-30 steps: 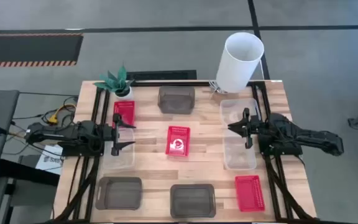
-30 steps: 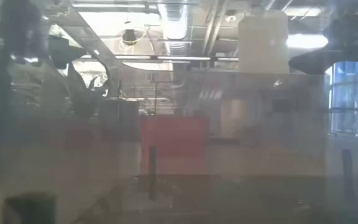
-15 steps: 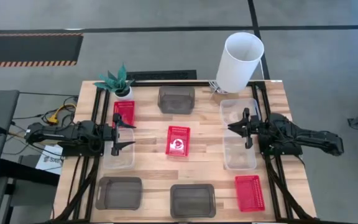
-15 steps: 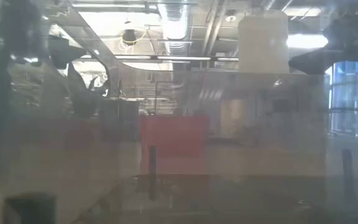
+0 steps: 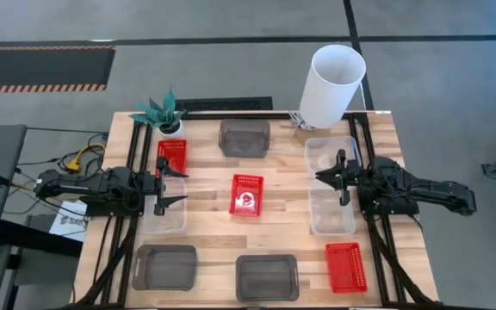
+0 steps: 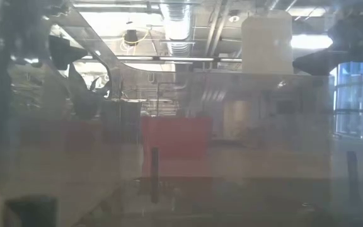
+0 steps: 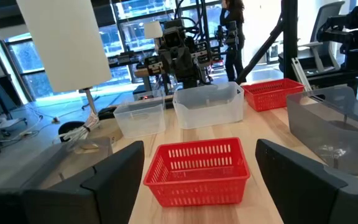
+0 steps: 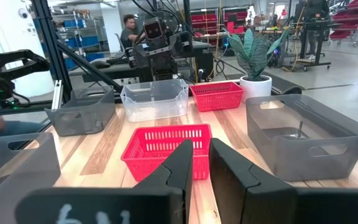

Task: Stack baskets by color

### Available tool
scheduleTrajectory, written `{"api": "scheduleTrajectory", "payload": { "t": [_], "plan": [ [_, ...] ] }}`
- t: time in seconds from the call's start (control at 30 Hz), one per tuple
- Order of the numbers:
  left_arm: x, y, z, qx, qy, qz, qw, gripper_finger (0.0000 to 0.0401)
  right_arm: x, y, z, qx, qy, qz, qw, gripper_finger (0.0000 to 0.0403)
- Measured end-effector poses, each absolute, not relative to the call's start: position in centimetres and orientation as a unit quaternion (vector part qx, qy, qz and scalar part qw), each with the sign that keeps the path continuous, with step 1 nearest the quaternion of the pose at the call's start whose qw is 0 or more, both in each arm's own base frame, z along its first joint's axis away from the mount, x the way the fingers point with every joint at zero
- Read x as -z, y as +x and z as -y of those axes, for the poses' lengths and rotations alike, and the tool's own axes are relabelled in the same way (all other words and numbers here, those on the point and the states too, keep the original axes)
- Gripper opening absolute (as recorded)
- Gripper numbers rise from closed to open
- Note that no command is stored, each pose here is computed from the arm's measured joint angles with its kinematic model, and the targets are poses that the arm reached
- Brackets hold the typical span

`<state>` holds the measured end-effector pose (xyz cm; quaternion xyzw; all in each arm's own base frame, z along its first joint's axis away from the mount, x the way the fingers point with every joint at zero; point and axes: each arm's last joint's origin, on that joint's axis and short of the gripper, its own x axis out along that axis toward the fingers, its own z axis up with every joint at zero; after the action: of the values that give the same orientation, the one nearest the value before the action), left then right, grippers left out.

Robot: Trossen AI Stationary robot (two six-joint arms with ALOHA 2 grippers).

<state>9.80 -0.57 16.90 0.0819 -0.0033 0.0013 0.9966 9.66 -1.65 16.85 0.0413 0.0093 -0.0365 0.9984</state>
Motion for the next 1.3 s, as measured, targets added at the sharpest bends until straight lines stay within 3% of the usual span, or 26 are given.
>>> {"api": "scheduleTrajectory", "payload": {
  "t": [0.97, 1.17, 1.3],
  "plan": [
    [-16.90, 9.80, 0.57, -0.001, 0.082, 0.003, 0.997, 0.0298, -16.85, 9.67, 1.65, 0.036, 0.041, -0.009, 0.998, 0.0075],
    [-16.91, 9.80, 0.57, -0.002, 0.123, 0.004, 0.992, 0.0298, -16.85, 9.66, 1.65, 0.037, 0.041, -0.009, 0.998, 0.0075],
    [-16.91, 9.81, 0.57, -0.002, 0.081, 0.004, 0.997, 0.0298, -16.85, 9.66, 1.65, 0.036, 0.041, -0.009, 0.998, 0.0075]
  ]
}}
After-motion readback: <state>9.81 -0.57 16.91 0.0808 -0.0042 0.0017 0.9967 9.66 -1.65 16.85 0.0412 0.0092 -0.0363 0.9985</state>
